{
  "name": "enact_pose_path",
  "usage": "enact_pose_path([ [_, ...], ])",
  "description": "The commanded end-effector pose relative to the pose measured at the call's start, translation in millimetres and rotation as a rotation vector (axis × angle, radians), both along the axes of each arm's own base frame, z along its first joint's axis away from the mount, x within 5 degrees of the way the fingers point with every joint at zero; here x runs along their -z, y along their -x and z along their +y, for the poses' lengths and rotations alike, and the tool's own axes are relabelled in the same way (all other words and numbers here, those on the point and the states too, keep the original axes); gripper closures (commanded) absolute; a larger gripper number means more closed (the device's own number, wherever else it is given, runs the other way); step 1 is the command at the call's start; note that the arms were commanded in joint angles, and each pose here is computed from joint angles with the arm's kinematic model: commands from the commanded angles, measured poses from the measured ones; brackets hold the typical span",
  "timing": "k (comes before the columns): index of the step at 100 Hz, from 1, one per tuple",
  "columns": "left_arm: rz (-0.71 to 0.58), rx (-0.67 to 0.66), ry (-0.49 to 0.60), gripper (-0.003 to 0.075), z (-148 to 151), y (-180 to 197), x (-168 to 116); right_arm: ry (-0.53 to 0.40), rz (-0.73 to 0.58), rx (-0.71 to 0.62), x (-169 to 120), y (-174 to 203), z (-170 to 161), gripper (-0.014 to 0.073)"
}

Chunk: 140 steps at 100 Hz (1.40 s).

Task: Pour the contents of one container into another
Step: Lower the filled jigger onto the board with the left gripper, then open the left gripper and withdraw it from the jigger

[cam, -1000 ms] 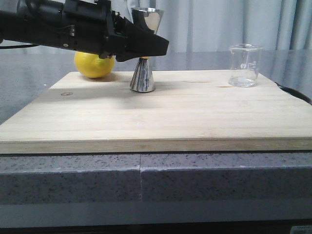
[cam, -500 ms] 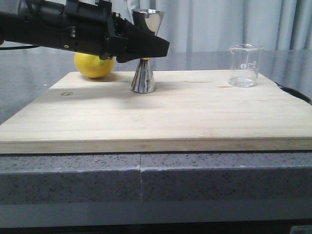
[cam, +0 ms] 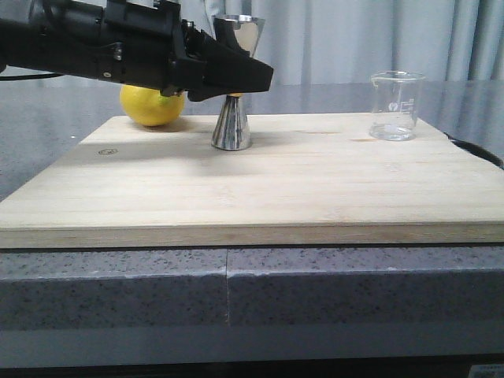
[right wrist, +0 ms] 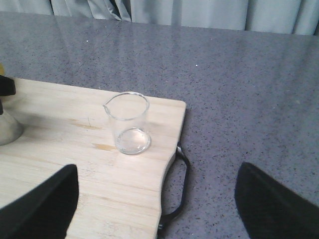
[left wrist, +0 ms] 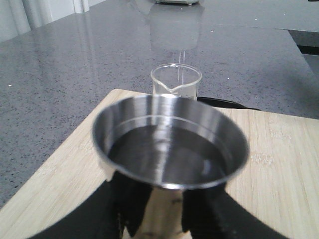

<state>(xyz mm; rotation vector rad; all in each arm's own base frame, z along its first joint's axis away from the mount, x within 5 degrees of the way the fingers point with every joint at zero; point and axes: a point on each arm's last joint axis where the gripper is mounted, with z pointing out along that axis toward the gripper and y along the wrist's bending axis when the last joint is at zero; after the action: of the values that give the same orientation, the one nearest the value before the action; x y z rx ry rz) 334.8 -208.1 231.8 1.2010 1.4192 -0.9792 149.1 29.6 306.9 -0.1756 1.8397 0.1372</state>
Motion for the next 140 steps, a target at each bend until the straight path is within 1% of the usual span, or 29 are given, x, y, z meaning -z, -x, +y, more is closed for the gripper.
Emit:
enact_pose_path([
  [1, -0.044, -0.012, 0.138, 0.0450, 1.5, 0.5, -36.4, 0.001, -0.116, -0.010, -17.7, -0.6, 0.7, 0.0016],
  [17, -0.044, -0.012, 0.138, 0.0400, 1.5, 0.5, -36.4, 0.001, -0.116, -0.010, -17.7, -0.6, 0.7, 0.0016],
  [33, -0.044, -0.012, 0.138, 0.0375, 1.5, 0.5, -36.4, 0.001, -0.116, -0.010, -17.7, -0.6, 0.7, 0.0016],
  [40, -0.044, -0.012, 0.138, 0.0349, 1.5, 0.5, -36.4, 0.001, -0.116, -0.010, -17.7, -0.6, 0.7, 0.0016],
  [59, -0.044, -0.012, 0.138, 0.0219, 1.5, 0.4, -36.4, 0.001, -0.116, -0.010, -17.7, -0.6, 0.7, 0.0016],
  [66, -0.044, -0.016, 0.135, 0.0180, 1.5, 0.1, -36.2, 0.001, -0.116, -0.010, -17.7, -0.6, 0.7, 0.0016],
  [76, -0.041, -0.030, 0.126, 0.0143, 1.9, -1.1, -35.3, 0.001, -0.116, -0.010, -17.7, -0.6, 0.7, 0.0016],
  [93, -0.022, -0.052, 0.105, 0.0132, 2.4, -2.9, -33.1, 0.001, -0.116, -0.010, -17.7, -0.6, 0.7, 0.0016],
  [105, -0.004, -0.061, 0.100, 0.0132, 3.3, -1.5, -36.9, 0.001, -0.116, -0.010, -17.7, -0.6, 0.7, 0.0016],
  [120, 0.014, -0.072, 0.029, 0.0132, 5.4, 0.9, -37.4, 0.001, -0.116, -0.010, -17.7, -0.6, 0.7, 0.0016],
  [130, 0.022, -0.076, -0.016, 0.0132, 7.7, 4.7, -42.0, 0.001, -0.116, -0.010, -17.7, -0.6, 0.7, 0.0016],
  [140, 0.014, -0.113, -0.084, 0.0132, 12.4, 7.9, -48.9, 0.001, -0.116, -0.010, -17.7, -0.6, 0.7, 0.0016],
])
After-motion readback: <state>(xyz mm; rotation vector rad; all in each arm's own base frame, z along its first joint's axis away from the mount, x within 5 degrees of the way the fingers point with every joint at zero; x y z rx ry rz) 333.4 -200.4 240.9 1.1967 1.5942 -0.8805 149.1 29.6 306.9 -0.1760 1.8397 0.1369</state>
